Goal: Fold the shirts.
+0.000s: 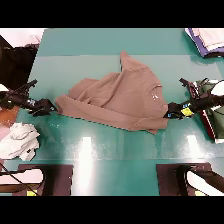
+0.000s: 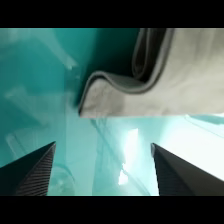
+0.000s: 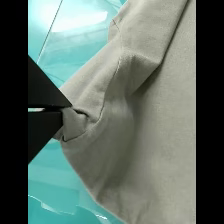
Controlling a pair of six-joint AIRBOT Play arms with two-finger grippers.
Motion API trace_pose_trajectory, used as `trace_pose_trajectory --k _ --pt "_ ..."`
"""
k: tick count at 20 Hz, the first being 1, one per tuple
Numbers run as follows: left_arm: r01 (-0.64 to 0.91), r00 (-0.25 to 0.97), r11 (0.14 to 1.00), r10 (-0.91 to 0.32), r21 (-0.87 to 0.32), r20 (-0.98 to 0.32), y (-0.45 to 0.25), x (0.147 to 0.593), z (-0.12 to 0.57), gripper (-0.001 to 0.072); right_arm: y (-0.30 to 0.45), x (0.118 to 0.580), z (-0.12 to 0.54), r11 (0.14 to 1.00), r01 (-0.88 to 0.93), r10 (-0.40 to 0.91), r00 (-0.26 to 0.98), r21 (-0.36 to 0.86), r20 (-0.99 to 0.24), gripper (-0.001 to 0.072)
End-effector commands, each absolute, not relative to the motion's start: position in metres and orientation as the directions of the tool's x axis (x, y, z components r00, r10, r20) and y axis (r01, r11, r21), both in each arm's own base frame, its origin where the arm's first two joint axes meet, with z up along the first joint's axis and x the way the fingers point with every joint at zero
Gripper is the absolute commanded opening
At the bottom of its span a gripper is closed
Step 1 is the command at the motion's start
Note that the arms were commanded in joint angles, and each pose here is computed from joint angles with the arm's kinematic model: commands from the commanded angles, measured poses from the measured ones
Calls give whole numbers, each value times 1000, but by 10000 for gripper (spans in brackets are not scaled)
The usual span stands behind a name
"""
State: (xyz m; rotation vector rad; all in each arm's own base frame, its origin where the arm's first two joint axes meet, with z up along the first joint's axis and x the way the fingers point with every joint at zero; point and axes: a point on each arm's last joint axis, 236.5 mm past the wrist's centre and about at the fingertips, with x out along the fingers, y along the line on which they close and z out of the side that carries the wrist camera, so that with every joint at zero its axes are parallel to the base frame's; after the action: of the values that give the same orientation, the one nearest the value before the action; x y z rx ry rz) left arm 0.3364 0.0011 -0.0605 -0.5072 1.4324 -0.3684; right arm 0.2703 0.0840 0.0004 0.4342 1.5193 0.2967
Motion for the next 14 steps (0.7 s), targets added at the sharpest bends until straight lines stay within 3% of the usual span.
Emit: trace_pose_trajectory --k 1,10,11,12,14 --pt "-56 150 840 -527 -539 -837 2 342 -67 720 84 271 0 889 80 449 40 451 -893 12" --pt "94 78 870 -491 -484 -867 -39 344 -81 720 85 265 0 888 81 453 15 452 -891 12" --pt "100 82 871 -489 -481 -869 -41 346 -81 588 85 265 0 888 81 453 16 452 -892 12" --pt "100 94 871 -490 -482 -866 -43 349 -81 401 85 265 0 888 81 453 16 452 -892 12" --pt "91 113 863 -505 -497 -856 -46 353 -78 281 85 265 0 888 81 453 16 453 -891 12"
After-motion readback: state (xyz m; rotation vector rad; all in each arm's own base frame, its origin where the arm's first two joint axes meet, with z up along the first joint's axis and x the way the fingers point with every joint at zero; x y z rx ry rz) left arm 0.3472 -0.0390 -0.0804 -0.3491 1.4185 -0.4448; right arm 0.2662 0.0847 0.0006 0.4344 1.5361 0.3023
